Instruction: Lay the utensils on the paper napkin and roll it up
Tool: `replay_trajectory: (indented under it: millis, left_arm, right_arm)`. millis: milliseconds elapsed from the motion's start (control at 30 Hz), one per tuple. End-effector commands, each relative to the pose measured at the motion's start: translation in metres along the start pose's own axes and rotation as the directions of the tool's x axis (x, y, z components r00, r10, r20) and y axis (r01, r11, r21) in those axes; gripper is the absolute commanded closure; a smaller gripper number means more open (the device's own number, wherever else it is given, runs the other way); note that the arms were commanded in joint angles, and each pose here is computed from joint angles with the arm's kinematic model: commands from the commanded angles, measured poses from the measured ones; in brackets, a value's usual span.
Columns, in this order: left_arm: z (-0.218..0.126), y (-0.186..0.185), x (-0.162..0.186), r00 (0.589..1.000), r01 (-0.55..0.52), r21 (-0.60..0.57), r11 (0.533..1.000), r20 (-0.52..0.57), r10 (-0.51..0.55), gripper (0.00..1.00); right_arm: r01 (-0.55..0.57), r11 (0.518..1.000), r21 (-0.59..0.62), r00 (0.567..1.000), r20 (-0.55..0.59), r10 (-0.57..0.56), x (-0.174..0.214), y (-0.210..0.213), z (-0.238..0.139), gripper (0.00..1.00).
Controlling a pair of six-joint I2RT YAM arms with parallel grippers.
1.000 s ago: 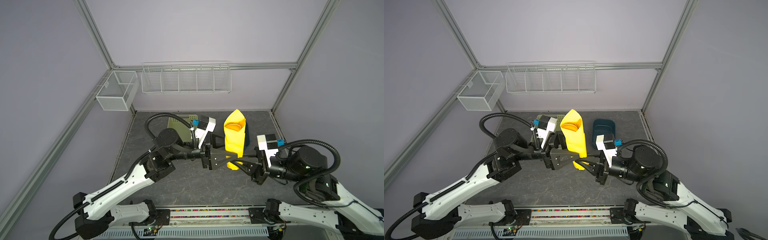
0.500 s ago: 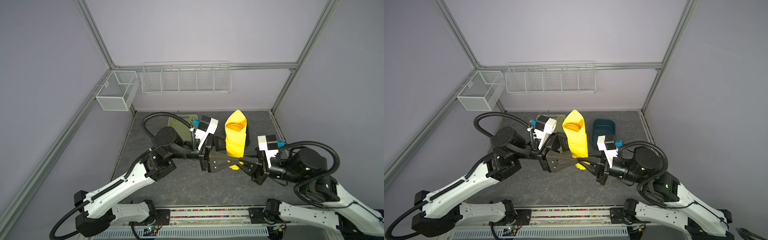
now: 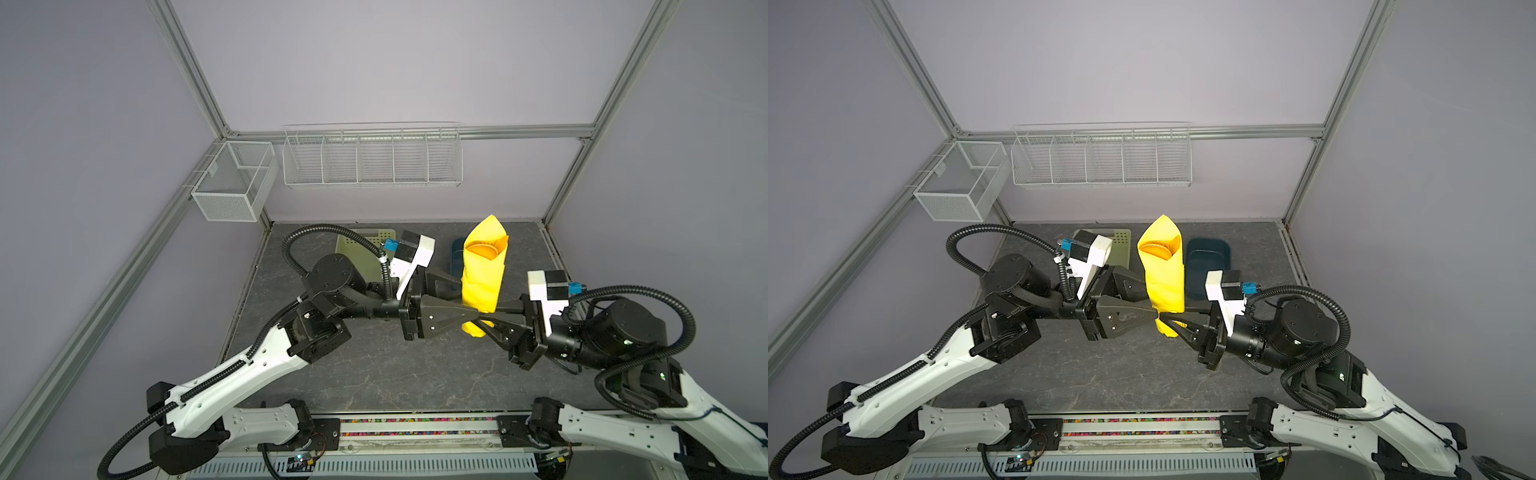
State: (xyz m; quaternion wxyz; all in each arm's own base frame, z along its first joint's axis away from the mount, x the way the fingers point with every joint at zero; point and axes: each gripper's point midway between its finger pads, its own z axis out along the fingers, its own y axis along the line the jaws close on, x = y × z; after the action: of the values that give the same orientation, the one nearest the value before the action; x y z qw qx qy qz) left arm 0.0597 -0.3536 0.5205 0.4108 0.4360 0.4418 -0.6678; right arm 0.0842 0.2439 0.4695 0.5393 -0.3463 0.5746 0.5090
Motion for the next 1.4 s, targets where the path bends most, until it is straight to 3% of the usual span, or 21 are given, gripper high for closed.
replay_trajectory:
  millis: [0,167,500,700,867,1367]
  left_arm:
    - [-0.001,0.000,0.002,1.000,-0.020,-0.018,1.000,-0.011,0.020,0.51]
    - [0.002,0.011,0.012,0.999,-0.011,-0.046,0.999,-0.043,0.009,0.32]
    - [0.014,-0.010,0.006,0.998,-0.037,0.076,0.996,-0.047,0.040,0.30]
    - [0.012,-0.017,0.001,0.998,-0.046,0.095,0.994,-0.033,0.050,0.39]
    - [0.006,-0.007,-0.003,0.998,-0.057,0.007,0.998,-0.007,0.057,0.46]
    - [0.001,0.015,-0.016,0.997,-0.064,-0.154,0.986,0.031,0.070,0.83]
  right_arm:
    - [0.006,1.000,-0.017,0.999,0.037,-0.006,-0.007,0.004,-0.002,0.94]
    - [0.004,0.995,-0.102,0.999,0.044,0.000,-0.009,0.018,0.001,0.94]
    - [-0.019,0.992,-0.124,1.000,0.004,0.019,0.000,0.019,0.012,0.94]
    - [-0.017,1.000,-0.021,1.000,0.017,0.018,-0.001,0.003,0.005,0.94]
    - [-0.015,0.998,0.063,1.000,0.016,0.014,0.001,-0.011,-0.002,0.94]
    - [-0.017,0.999,0.030,0.999,-0.029,0.018,0.009,-0.007,0.005,0.92]
